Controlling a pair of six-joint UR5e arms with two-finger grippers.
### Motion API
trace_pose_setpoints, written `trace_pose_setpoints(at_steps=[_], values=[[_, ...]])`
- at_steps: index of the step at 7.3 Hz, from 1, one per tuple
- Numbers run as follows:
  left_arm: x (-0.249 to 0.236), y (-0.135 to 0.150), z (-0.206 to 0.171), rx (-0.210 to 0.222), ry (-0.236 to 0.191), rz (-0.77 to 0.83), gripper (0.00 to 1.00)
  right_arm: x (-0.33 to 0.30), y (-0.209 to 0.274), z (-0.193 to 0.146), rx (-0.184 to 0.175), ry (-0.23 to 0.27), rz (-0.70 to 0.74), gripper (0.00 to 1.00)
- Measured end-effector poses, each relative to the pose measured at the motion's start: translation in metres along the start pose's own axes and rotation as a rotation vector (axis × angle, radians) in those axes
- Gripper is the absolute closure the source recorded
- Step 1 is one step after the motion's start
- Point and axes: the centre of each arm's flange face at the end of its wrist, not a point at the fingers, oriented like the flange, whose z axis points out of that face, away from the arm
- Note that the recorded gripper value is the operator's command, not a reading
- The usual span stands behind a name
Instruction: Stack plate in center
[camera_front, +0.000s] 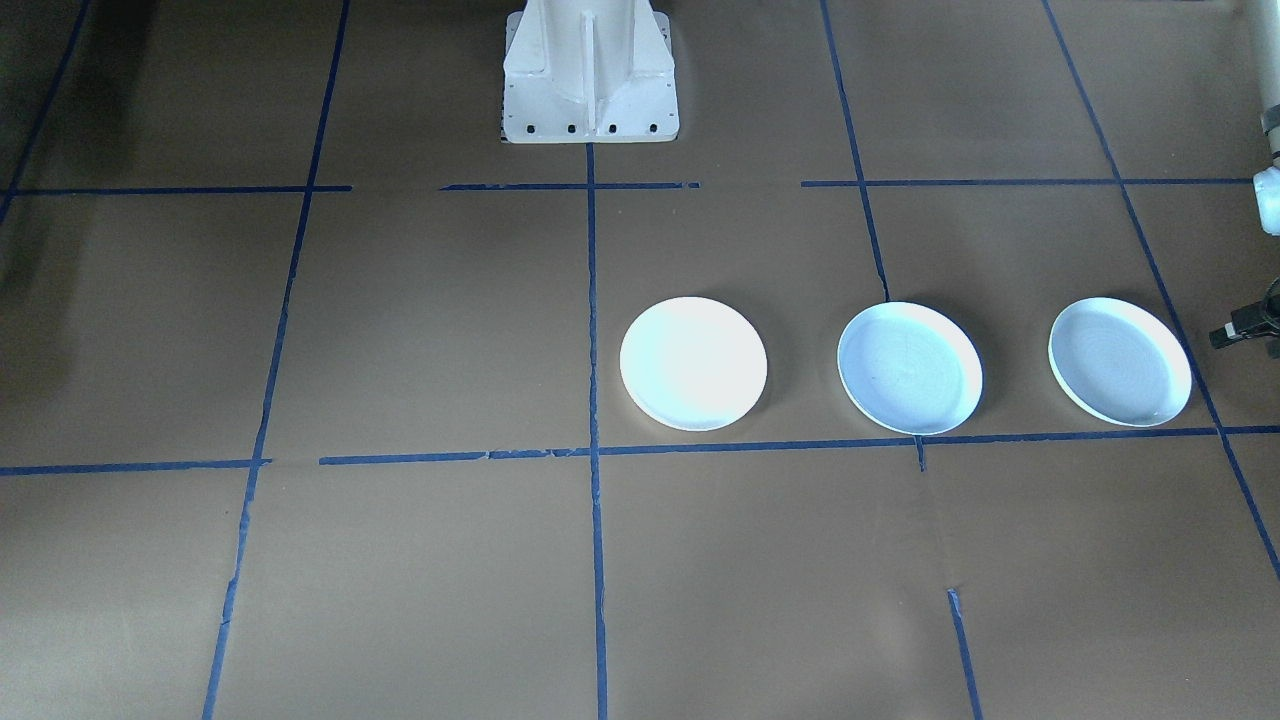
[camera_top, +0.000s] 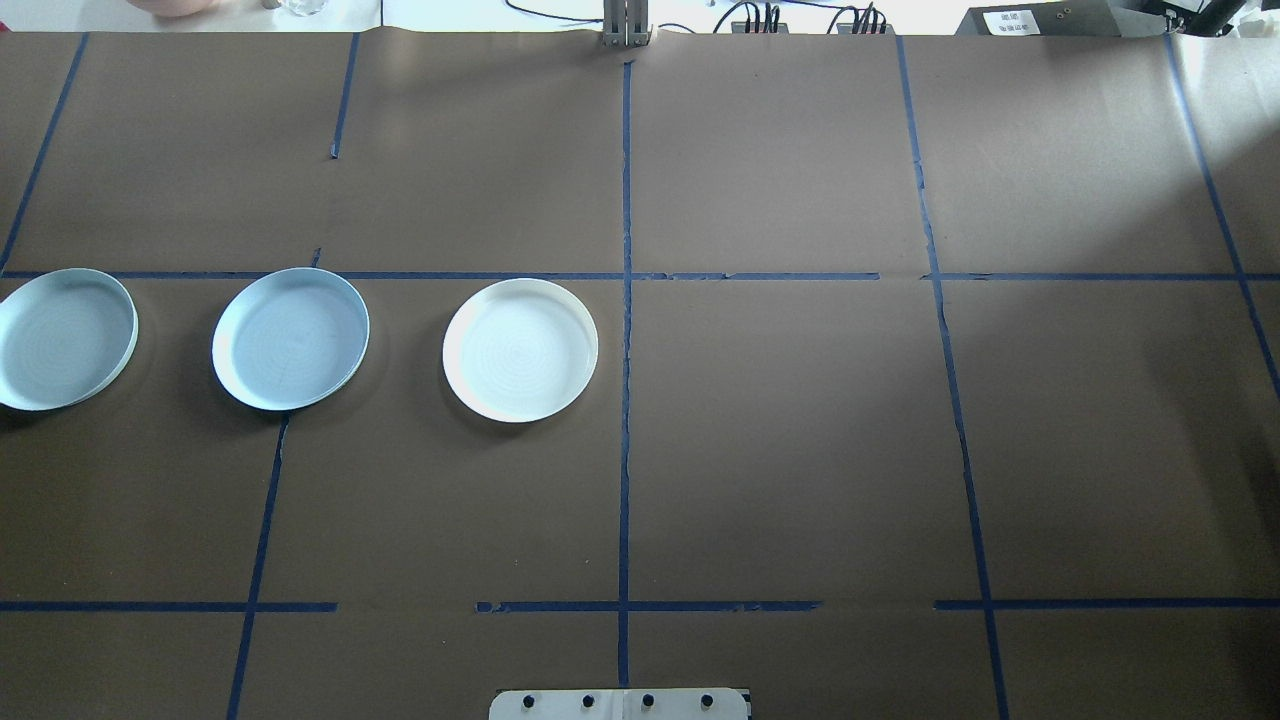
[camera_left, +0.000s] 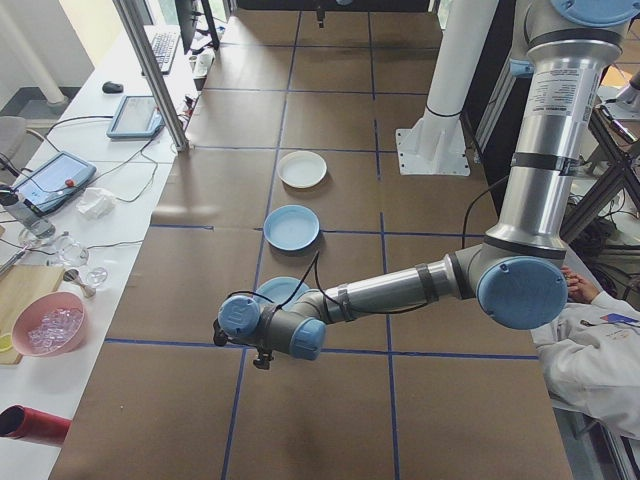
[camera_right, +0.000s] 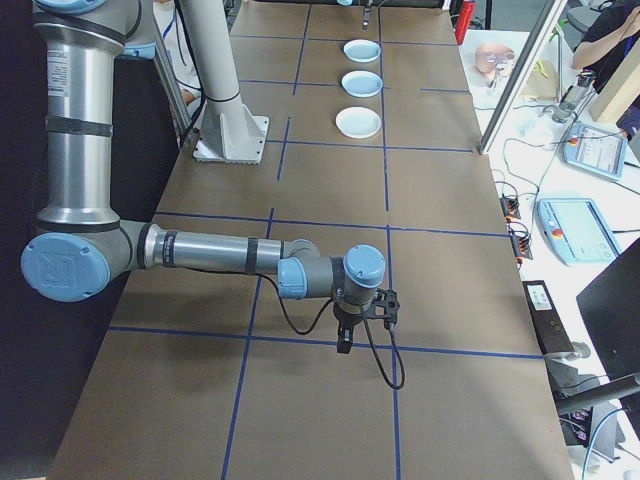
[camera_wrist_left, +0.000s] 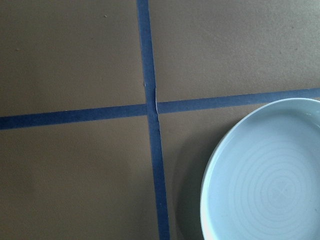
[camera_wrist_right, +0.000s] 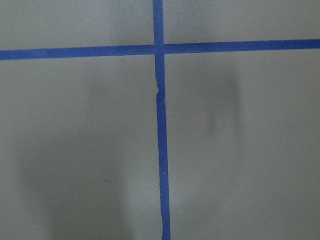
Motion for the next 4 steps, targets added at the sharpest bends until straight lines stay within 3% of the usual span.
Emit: trace_pose_setpoints(at_steps=[4], values=[[0.006,-0.010,0.027,-0.001,0.008,0.016,0.01,0.000,0.000,0.000,-0.001,0.000,0.001,0.00]])
